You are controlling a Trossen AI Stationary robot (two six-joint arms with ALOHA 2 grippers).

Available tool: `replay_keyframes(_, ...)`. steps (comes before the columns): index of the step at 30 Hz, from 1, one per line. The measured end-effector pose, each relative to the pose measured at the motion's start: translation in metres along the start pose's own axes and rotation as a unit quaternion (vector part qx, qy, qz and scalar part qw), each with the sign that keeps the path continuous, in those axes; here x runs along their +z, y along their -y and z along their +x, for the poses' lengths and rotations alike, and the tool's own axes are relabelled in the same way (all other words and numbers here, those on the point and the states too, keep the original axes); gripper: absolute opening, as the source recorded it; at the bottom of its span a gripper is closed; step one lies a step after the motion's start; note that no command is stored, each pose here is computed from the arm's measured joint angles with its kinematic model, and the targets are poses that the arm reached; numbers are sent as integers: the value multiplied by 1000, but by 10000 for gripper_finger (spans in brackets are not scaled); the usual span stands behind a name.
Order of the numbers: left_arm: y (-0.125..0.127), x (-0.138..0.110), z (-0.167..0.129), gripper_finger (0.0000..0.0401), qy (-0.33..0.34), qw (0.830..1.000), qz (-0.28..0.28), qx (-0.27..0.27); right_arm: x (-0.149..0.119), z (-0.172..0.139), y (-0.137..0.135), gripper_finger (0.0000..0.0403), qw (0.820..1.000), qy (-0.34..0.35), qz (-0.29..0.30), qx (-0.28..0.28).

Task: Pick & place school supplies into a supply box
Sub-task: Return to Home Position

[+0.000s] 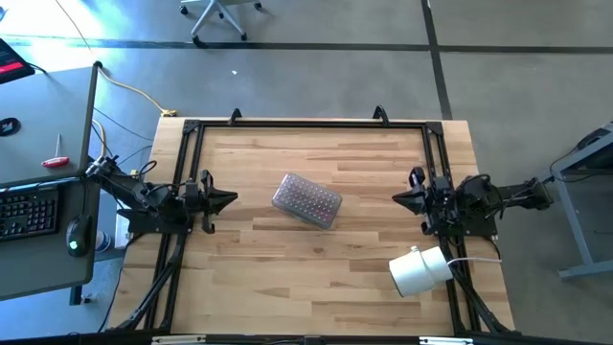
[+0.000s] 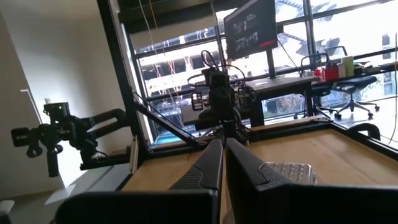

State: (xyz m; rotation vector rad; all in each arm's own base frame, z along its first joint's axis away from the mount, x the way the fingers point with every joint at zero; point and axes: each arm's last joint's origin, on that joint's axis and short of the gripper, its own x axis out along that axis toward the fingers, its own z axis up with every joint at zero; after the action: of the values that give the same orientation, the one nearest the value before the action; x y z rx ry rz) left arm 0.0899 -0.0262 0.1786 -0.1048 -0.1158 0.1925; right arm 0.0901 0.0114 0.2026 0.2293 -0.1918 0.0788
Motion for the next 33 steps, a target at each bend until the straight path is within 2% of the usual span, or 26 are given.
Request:
replay_keyframes(17, 0, 0, 0, 62, 0, 1000, 0, 0, -3, 0, 1, 0, 1000, -15, 8, -5)
replay_keyframes(25, 0, 0, 0, 62, 0, 1000, 0, 0, -12, 1, 3, 0, 1000, 27, 3, 0)
replay_keyframes(33, 0, 0, 0, 62, 0, 1000, 0, 0, -21, 1, 4, 0, 1000, -20, -4, -6)
